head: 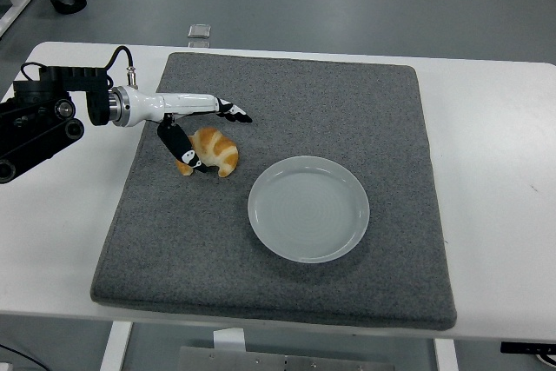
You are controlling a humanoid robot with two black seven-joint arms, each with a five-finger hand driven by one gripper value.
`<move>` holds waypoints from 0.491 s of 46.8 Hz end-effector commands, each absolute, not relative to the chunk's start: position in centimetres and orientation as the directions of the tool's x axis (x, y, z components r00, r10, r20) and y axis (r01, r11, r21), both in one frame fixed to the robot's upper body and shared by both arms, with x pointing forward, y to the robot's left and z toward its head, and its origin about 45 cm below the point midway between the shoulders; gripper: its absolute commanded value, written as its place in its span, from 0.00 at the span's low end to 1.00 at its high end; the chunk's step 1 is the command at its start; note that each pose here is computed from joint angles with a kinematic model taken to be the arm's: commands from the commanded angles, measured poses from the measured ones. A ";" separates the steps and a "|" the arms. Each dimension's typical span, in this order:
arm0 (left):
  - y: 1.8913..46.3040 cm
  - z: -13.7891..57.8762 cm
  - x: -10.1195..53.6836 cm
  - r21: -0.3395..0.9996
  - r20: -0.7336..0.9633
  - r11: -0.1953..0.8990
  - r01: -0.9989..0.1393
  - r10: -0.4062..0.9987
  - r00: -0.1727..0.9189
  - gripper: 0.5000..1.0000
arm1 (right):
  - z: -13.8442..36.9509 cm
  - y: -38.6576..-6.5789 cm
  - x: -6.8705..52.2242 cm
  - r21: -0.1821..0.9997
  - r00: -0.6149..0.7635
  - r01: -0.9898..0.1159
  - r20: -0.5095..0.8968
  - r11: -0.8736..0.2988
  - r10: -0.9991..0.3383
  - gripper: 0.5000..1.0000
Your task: Place the bread on the plate
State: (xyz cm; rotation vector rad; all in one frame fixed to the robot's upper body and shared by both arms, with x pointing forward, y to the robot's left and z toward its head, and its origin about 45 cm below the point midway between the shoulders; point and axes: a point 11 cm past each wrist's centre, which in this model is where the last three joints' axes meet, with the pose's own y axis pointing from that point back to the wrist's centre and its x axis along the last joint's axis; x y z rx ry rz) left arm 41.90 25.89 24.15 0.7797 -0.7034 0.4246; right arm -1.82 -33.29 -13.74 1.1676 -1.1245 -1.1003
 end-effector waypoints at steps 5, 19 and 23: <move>25.7 24.0 42.0 0.480 0.722 0.644 -0.596 0.096 0.685 0.98 | -13.7 -33.3 -1.8 0.996 0.111 0.048 0.070 0.076 -0.991 0.86; 25.8 22.4 41.5 0.501 0.727 0.628 -0.595 0.068 0.684 0.97 | -13.7 -33.3 -1.8 0.996 0.111 0.048 0.070 0.076 -0.991 0.86; 25.9 22.4 41.6 0.496 0.733 0.625 -0.603 0.071 0.677 0.96 | -13.7 -33.3 -1.8 0.996 0.111 0.048 0.070 0.076 -0.991 0.86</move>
